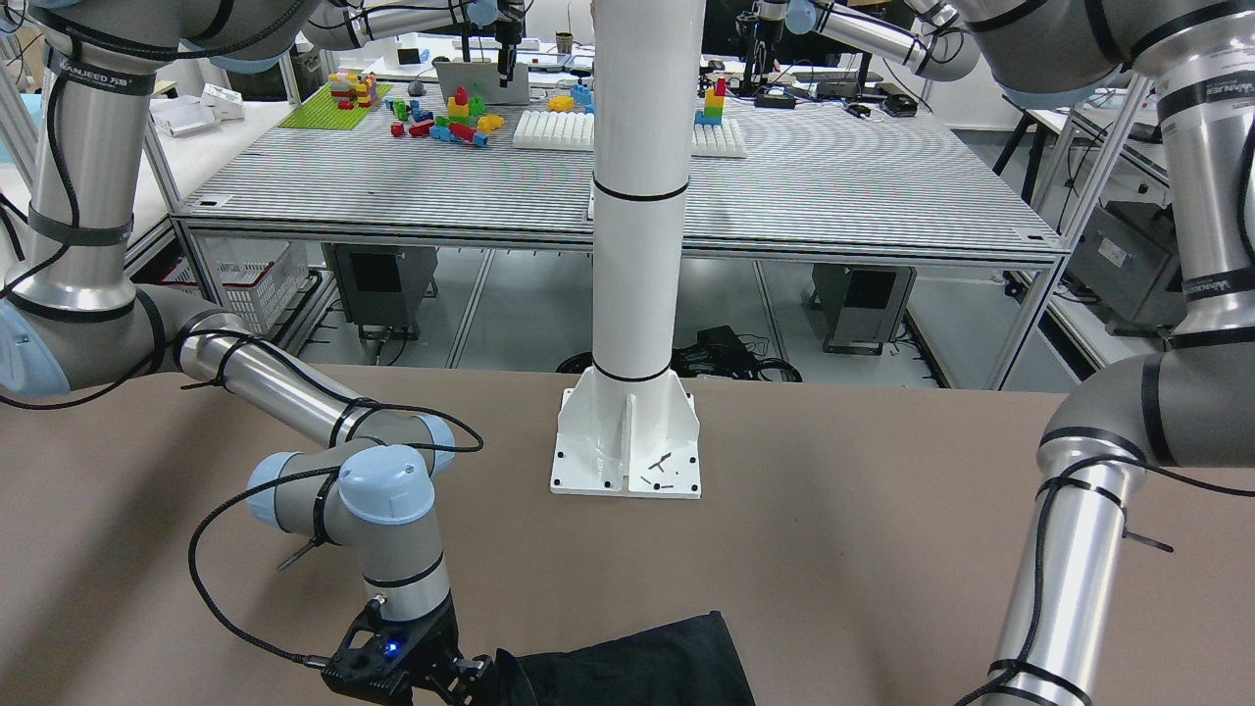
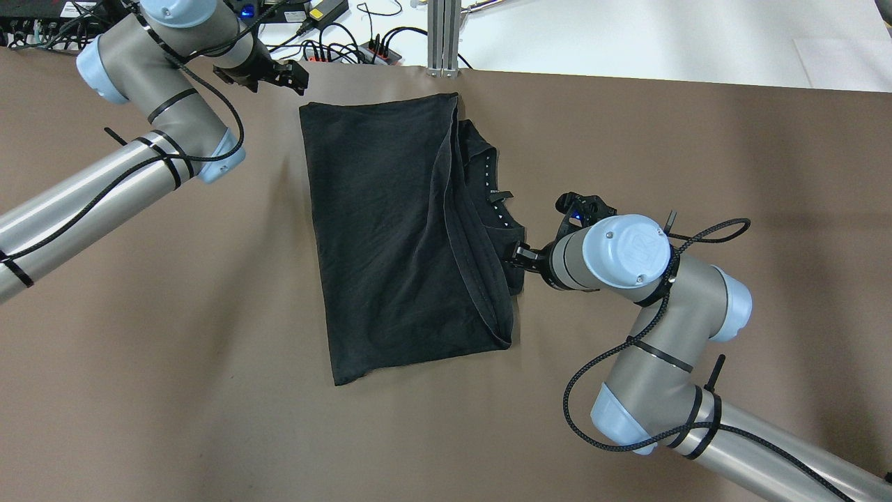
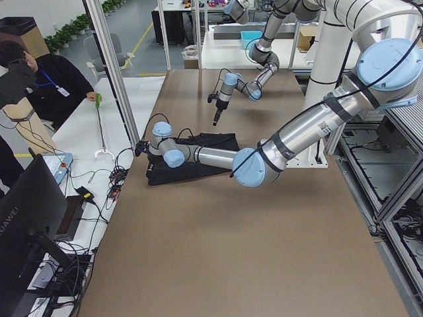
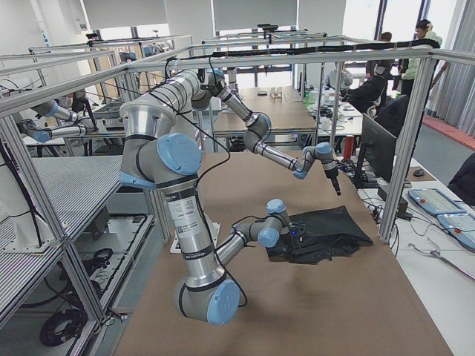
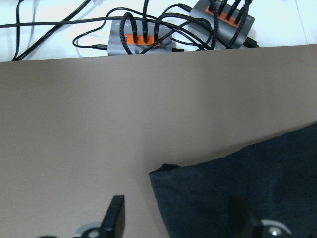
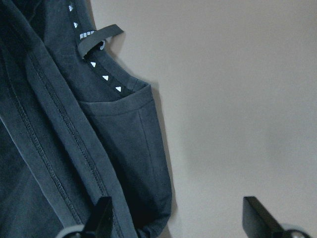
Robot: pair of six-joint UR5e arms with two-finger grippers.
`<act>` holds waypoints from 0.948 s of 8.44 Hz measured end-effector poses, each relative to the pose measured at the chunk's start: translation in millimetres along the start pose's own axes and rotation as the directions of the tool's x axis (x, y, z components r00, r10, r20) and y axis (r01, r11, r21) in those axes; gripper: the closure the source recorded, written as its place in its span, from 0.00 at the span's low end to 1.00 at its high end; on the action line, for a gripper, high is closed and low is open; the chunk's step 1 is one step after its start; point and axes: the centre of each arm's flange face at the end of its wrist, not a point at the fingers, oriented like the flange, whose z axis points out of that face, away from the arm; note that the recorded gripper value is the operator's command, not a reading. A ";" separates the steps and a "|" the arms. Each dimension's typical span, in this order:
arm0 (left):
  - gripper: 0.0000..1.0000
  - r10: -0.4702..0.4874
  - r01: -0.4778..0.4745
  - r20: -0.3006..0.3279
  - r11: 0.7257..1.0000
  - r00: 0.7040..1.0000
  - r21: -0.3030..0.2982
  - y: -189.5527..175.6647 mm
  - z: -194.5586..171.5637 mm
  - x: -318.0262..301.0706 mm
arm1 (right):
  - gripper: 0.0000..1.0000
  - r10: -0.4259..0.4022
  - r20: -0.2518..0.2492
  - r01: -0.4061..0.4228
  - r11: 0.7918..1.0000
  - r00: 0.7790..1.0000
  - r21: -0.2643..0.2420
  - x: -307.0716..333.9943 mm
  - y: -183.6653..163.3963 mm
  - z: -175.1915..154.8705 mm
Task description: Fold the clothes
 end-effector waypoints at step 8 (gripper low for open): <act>0.05 0.005 -0.005 -0.018 1.000 1.000 0.004 32.4 -7.3 -28.5 | 0.27 0.208 0.043 -0.212 0.970 0.977 0.117 -18.6 37.2 42.3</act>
